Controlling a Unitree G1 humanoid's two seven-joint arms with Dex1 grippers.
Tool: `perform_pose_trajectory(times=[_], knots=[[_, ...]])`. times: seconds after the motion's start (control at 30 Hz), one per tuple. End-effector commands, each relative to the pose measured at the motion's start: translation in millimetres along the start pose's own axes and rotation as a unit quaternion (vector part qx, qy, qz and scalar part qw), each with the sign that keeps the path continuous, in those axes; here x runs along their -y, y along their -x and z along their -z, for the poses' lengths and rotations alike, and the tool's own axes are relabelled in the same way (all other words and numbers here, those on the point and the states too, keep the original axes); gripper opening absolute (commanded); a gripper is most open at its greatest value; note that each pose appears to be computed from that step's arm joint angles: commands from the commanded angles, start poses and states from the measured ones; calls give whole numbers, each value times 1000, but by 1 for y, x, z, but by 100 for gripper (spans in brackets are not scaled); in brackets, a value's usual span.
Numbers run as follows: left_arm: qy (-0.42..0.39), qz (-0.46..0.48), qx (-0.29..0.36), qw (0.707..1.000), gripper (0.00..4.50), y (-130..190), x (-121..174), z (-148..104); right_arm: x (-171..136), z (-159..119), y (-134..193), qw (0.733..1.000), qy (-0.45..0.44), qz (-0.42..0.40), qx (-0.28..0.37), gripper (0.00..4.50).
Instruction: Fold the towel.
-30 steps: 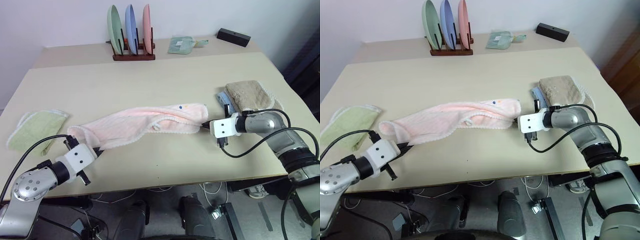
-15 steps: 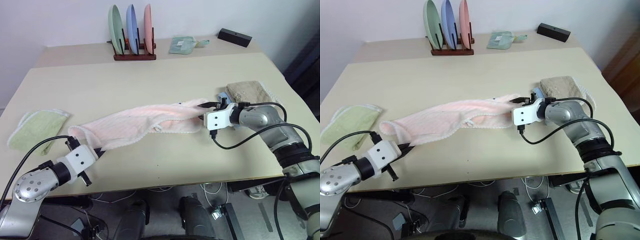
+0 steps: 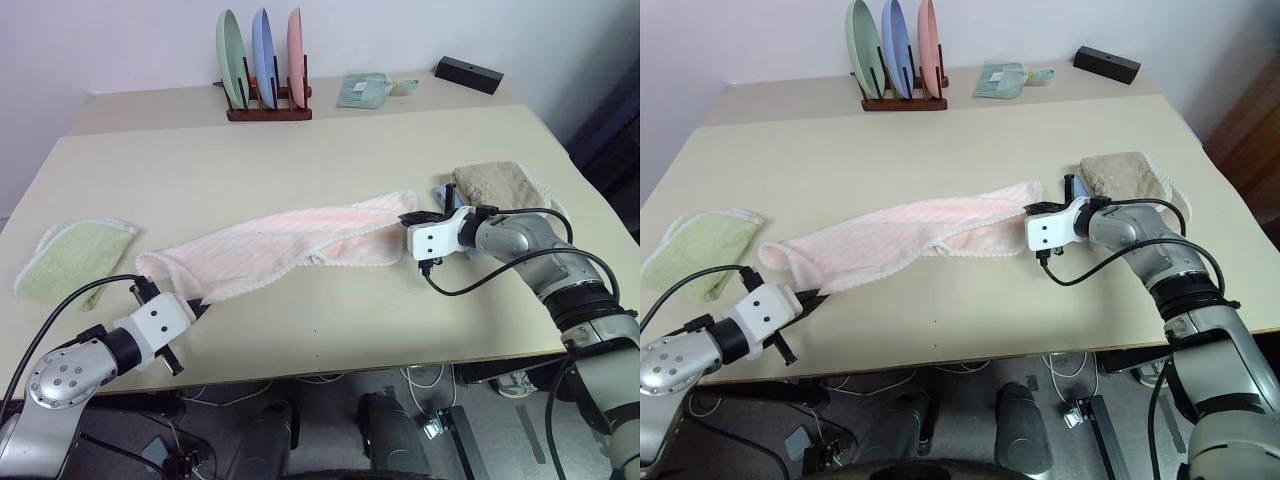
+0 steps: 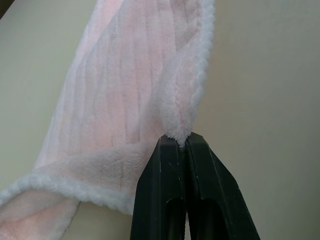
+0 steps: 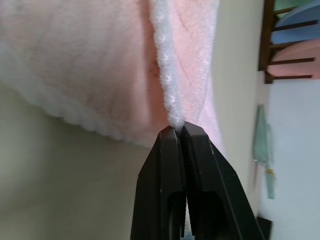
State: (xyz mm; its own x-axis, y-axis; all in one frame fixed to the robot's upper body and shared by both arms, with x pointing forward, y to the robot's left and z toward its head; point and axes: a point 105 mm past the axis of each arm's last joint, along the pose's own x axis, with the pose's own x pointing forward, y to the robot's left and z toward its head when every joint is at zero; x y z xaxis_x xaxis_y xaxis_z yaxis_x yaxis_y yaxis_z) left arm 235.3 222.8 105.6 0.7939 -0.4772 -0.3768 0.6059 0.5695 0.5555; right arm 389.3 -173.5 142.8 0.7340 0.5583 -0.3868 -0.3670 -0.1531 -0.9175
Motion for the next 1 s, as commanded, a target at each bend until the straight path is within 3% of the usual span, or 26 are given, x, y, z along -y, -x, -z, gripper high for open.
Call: perform_pose_trajectory(times=[0.03,0.23,0.53,0.63,0.83,1.0], knots=[[-1,-36,21,999,0,4,-18,-8,30,1,9,999,15,47,-1,8],[20,-113,71,991,0,6,-73,-27,65,5,21,996,16,88,-5,8],[5,-80,57,995,0,6,-64,-21,43,0,11,998,-18,56,14,8],[-2,-59,45,997,0,3,-50,-16,32,-2,4,998,-41,44,22,89],[8,-45,48,998,0,-2,-32,-17,9,2,-7,1000,-7,21,6,374],[15,-47,52,997,0,-3,-28,-19,7,8,-14,999,12,35,-10,374]])
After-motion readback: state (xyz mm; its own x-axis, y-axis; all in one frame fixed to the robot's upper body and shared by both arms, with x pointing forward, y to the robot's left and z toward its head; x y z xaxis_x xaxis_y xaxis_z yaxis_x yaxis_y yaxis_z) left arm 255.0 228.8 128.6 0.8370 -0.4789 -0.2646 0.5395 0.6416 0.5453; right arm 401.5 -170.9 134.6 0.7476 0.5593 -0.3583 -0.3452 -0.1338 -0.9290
